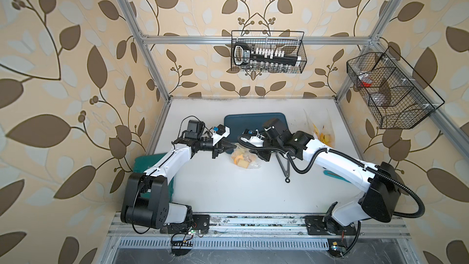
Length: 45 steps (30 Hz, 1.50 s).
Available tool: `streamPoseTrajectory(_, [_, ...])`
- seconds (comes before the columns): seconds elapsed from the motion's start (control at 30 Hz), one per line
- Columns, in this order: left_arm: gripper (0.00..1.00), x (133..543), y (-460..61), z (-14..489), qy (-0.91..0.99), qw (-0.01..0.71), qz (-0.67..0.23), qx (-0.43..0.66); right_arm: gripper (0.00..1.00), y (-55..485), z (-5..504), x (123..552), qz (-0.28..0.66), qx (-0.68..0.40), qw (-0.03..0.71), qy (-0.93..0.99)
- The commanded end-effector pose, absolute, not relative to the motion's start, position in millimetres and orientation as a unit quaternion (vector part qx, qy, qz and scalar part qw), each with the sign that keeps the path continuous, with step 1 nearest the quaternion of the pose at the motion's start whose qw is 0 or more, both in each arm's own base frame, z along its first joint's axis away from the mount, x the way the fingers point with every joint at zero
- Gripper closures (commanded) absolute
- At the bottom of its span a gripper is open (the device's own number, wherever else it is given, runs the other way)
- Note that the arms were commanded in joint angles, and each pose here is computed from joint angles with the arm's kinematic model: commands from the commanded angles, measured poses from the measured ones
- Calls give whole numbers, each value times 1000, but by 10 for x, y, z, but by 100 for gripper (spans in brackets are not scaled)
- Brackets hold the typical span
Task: Put the cookies into a resealable bag to prevent moisture
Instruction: Adjust the ziploc bag at the center of the board.
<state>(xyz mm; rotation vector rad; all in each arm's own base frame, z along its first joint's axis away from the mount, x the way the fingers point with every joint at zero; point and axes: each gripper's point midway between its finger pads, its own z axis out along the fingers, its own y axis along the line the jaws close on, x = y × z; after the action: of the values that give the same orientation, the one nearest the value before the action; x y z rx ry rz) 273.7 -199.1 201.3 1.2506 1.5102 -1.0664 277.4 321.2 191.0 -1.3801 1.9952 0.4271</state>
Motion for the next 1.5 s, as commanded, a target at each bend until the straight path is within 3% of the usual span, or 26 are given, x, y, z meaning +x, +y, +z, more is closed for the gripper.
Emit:
streamPoseTrajectory(0.0, [100,2723,-1996,2114,591,449,-439,506,100,3345,2037,2794,174,-540,344,748])
streamPoseTrajectory(0.07, [100,2721,-1996,2115,591,450,-439,506,70,3371,2012,2803,172,-544,340,747])
streamPoseTrajectory(0.13, [100,2716,-1999,2121,590,450,-440,506,100,3395,2017,2830,168,-539,348,748])
streamPoseTrajectory(0.2, [100,2716,-1996,2120,589,450,-440,506,100,3430,2044,2839,176,-538,359,742])
streamPoseTrajectory(0.27, [100,2716,-1996,2124,589,451,-440,506,68,3461,2087,2853,183,-535,375,735])
streamPoseTrajectory(0.3, [100,2714,-1996,2127,589,451,-440,506,74,3478,2115,2856,187,-534,382,731])
streamPoseTrajectory(0.33, [100,2718,-1995,2123,590,451,-439,506,98,3494,2124,2854,191,-534,383,729])
streamPoseTrajectory(0.4, [100,2723,-1995,2123,591,451,-439,505,100,3527,2136,2842,198,-538,383,724])
streamPoseTrajectory(0.47, [100,2717,-1997,2124,590,451,-439,506,70,3554,2135,2848,200,-541,385,720])
streamPoseTrajectory(0.5, [100,2718,-1995,2122,591,451,-438,506,96,3565,2131,2858,201,-541,385,721])
streamPoseTrajectory(0.6, [100,2720,-1995,2122,591,451,-438,505,100,3599,2111,2872,200,-546,381,719])
streamPoseTrajectory(0.67, [100,2727,-1995,2122,591,451,-439,504,65,3630,2129,2875,201,-549,392,710])
streamPoseTrajectory(0.7, [100,2731,-1996,2121,591,451,-439,504,60,3641,2136,2875,203,-550,395,707])
streamPoseTrajectory(0.77, [100,2728,-1997,2123,592,451,-439,504,94,3672,2108,2862,208,-558,387,704])
streamPoseTrajectory(0.8, [100,2725,-1995,2119,593,451,-439,503,96,3688,2066,2843,210,-567,377,702])
streamPoseTrajectory(0.87, [100,2725,-1994,2120,593,451,-439,503,68,3709,2027,2865,206,-569,374,702])
streamPoseTrajectory(0.93, [100,2720,-1994,2124,592,452,-438,503,100,3728,2039,2909,202,-564,383,703])
streamPoseTrajectory(1.03, [100,2723,-1993,2116,594,451,-437,503,95,3780,2064,2909,211,-566,385,698])
streamPoseTrajectory(1.07, [100,2725,-1993,2115,594,451,-437,503,75,3798,2091,2916,211,-566,392,694])
streamPoseTrajectory(1.1, [100,2731,-1991,2107,596,450,-436,502,73,3819,2105,2921,213,-565,397,691])
streamPoseTrajectory(1.17, [100,2735,-1990,2094,598,449,-434,502,100,3858,2141,2921,220,-567,398,687])
streamPoseTrajectory(1.2, [100,2740,-1987,2090,599,449,-433,501,100,3880,2134,2904,225,-572,393,684])
streamPoseTrajectory(1.27, [100,2745,-1986,2082,601,448,-433,501,77,3897,2137,2922,224,-573,394,683])
streamPoseTrajectory(1.33, [100,2750,-1985,2073,603,447,-431,501,100,3909,2130,2941,223,-571,395,685])
streamPoseTrajectory(1.4, [100,2762,-1982,2063,606,446,-430,500,100,3890,2118,2957,217,-571,393,688])
streamPoseTrajectory(1.47, [100,2774,-1982,2053,608,445,-428,499,80,3851,2094,2972,208,-566,396,693])
